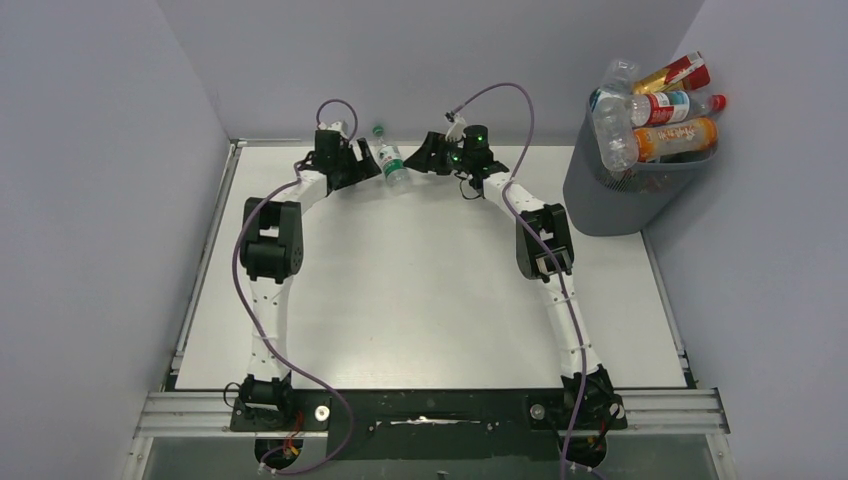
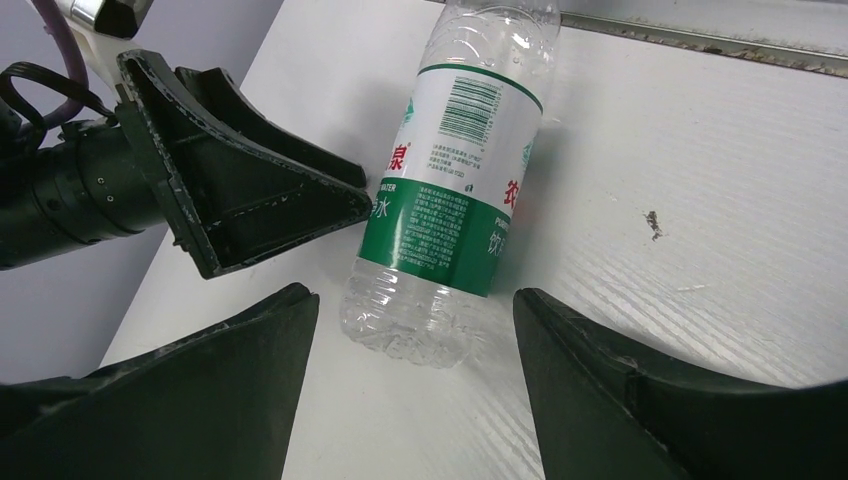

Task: Put the plastic bottles in the bin
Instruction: Adjust the plastic bottle at the center of the board.

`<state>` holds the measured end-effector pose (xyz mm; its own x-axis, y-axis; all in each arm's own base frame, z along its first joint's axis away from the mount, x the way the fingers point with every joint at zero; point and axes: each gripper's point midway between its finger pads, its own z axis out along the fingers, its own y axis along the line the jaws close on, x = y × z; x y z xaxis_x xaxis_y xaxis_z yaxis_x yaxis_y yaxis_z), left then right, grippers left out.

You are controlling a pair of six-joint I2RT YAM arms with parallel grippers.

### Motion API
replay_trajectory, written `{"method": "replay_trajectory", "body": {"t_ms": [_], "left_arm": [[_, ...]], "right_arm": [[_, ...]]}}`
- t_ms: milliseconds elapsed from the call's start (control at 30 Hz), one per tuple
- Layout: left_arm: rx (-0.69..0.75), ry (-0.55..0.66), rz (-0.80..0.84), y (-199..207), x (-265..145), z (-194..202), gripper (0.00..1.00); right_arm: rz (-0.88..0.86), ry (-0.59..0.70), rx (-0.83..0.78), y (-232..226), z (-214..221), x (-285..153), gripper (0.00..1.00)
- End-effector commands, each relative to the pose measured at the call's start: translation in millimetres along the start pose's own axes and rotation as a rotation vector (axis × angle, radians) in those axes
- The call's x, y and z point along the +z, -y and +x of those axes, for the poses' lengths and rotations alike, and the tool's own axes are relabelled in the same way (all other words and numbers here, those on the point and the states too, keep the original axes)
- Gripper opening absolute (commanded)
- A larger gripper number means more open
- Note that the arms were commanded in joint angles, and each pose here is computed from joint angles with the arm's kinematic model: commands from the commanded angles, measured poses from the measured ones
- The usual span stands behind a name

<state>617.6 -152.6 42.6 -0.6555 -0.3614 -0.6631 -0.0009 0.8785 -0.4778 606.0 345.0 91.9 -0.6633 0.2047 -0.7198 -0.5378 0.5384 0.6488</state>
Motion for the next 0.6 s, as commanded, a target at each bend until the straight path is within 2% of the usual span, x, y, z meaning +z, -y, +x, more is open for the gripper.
{"method": "replay_trajectory", "body": {"t_ms": [0, 333, 567], "left_arm": [[0.002, 0.041, -0.001, 18.5, -37.1, -29.0, 0.86], [-0.072, 0.087, 0.164, 69.4, -51.0, -58.2, 0.86], [-0.08, 0.086, 0.17, 84.6, -41.1, -57.9, 0.86]], "right_arm": [[-0.056, 0.05, -0.046, -18.4, -17.8, 0.9, 0.72], [-0.021, 0.048, -0.06, -31.4, -26.2, -22.3, 0.69], [0.087, 0.039, -0.136, -52.1, -45.9, -58.1, 0.69]]}}
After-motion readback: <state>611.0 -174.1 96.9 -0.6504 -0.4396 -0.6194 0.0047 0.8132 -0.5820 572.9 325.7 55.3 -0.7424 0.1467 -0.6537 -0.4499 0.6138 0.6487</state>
